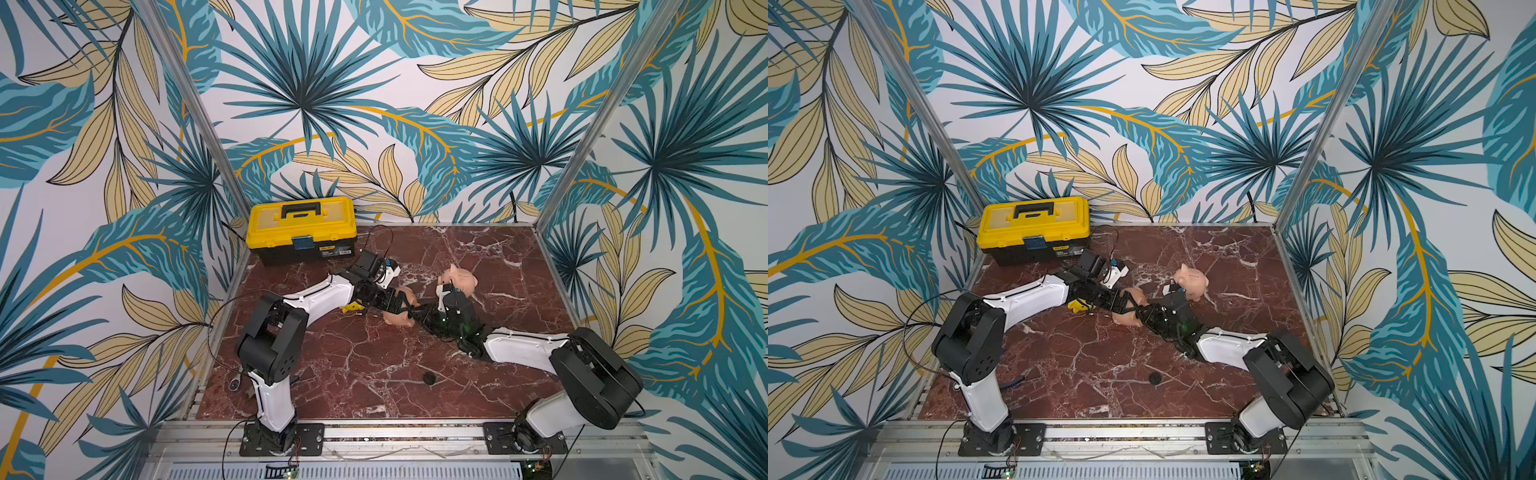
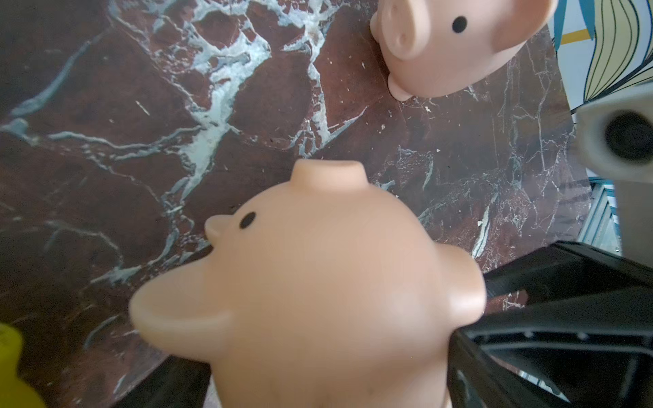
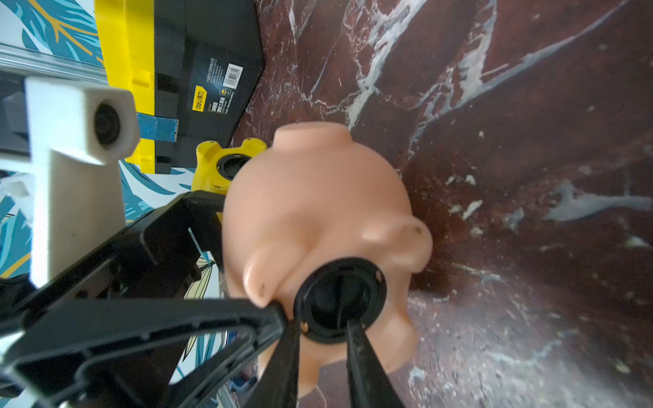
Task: Close piggy banks
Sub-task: Move the piggy bank to the center of the board.
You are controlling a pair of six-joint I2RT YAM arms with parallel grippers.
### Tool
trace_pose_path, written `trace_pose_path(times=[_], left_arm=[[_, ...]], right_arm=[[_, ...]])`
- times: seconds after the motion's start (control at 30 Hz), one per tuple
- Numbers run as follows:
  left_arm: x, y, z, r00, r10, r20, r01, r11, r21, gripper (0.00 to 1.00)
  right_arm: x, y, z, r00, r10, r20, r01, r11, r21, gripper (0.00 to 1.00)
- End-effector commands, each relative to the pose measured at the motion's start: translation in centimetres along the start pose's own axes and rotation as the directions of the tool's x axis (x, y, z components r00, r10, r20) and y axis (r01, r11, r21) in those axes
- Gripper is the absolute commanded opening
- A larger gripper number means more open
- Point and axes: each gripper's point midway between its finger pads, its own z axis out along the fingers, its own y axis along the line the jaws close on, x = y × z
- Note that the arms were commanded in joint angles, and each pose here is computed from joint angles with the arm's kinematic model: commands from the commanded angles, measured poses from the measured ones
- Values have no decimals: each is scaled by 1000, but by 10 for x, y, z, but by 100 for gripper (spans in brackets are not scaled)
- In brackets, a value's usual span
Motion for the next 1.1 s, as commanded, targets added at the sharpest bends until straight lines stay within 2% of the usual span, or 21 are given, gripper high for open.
trace_pose_path(times=[0.0, 0.33, 0.43, 0.6, 0.97, 1.07], left_arm=[[17, 16, 9, 998, -43, -34, 40, 995, -91, 95], [-9, 32, 3, 991, -123, 57, 133, 970, -202, 95], [-17, 40, 5, 984, -156, 85, 172, 955, -240, 95], [-37, 46, 2, 972, -184, 144, 218, 935, -278, 95], [-71, 55, 6, 964, -197, 179, 248, 909, -336, 96], [-76, 56, 7, 964, -200, 177, 250, 908, -336, 99]], right_arm=[[3, 14, -9, 995, -91, -28, 91, 996, -7, 31], [1, 16, -34, 984, -174, -37, 175, 984, 34, 33], [-5, 18, -47, 976, -215, -20, 216, 974, 67, 37], [-13, 15, -66, 964, -265, 13, 261, 958, 122, 39], [-18, 16, -82, 945, -327, -2, 322, 929, 184, 39], [-17, 15, -81, 945, -328, -12, 325, 927, 186, 39]])
